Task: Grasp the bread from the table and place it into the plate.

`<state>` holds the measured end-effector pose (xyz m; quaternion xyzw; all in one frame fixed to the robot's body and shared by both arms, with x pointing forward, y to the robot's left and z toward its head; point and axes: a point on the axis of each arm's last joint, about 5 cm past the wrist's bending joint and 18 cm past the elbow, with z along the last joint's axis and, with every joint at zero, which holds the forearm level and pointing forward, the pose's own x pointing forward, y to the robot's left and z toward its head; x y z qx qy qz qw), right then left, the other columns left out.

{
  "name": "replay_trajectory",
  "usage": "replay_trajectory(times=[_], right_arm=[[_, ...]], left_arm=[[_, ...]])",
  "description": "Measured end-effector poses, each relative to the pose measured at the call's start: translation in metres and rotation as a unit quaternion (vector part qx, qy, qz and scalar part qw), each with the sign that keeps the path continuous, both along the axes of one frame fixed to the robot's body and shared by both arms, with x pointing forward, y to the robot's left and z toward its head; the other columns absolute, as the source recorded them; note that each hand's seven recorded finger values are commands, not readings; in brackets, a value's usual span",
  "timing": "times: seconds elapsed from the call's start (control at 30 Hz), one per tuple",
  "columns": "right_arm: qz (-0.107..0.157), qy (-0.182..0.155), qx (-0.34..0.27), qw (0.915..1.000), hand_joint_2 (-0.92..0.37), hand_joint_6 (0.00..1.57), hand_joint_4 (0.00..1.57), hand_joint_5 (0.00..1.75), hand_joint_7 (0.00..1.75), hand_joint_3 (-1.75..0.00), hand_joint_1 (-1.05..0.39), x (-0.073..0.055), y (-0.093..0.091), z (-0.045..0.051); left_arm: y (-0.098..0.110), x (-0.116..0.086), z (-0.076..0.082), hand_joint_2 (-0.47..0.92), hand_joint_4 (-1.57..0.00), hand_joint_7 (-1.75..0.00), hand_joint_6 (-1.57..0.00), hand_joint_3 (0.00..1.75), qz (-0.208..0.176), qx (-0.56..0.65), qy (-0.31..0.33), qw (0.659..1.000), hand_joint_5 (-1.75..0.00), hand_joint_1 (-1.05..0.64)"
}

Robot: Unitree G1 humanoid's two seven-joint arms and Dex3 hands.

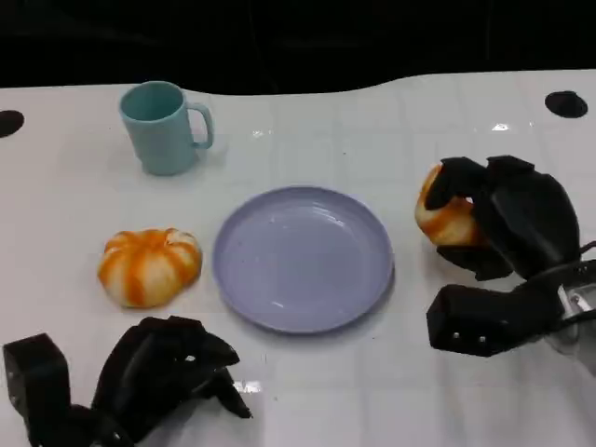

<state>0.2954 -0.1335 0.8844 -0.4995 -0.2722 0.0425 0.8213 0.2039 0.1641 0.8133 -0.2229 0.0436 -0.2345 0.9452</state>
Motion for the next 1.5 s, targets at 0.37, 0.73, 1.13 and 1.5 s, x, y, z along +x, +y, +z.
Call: replay_trajectory(times=[0.37, 0.73, 1.13, 1.5], right_arm=[[0.076, -0.032, 0.057, 0.995, -0.24, 0.8, 1.03, 1.75, 1.7, -1.43, -0.07, -0.001, 0.033, 0.0182], [0.152, 0.005, 0.057, 0.9867, -0.28, 0.83, 0.99, 1.75, 1.63, -1.36, -0.13, 0.0, 0.069, 0.0298], [0.187, 0.044, 0.028, 0.981, -0.4, 0.94, 0.9, 1.75, 1.07, -1.15, -0.16, -0.003, 0.089, 0.0212], [0.197, 0.102, -0.007, 0.9752, -0.89, 0.59, 0.41, 0.49, 0.05, -0.18, -0.49, 0.0, 0.092, 0.0245]], left_arm=[[0.001, 0.001, -0.001, 0.71, -1.57, -0.19, -1.57, 0.0, 0.0, 0.001, 0.005, 1.0, -0.58, -1.05], [0.001, 0.001, -0.001, 0.72, -1.57, -0.2, -1.57, 0.01, 0.0, 0.002, 0.002, 1.0, -0.59, -1.05], [0.001, 0.001, -0.001, 0.71, -1.57, -0.19, -1.57, 0.0, 0.0, 0.002, 0.002, 1.0, -0.59, -1.05], [0.0, 0.001, -0.001, 0.72, -1.57, -0.19, -1.57, 0.0, 0.0, 0.002, 0.002, 1.0, -0.59, -1.05]])
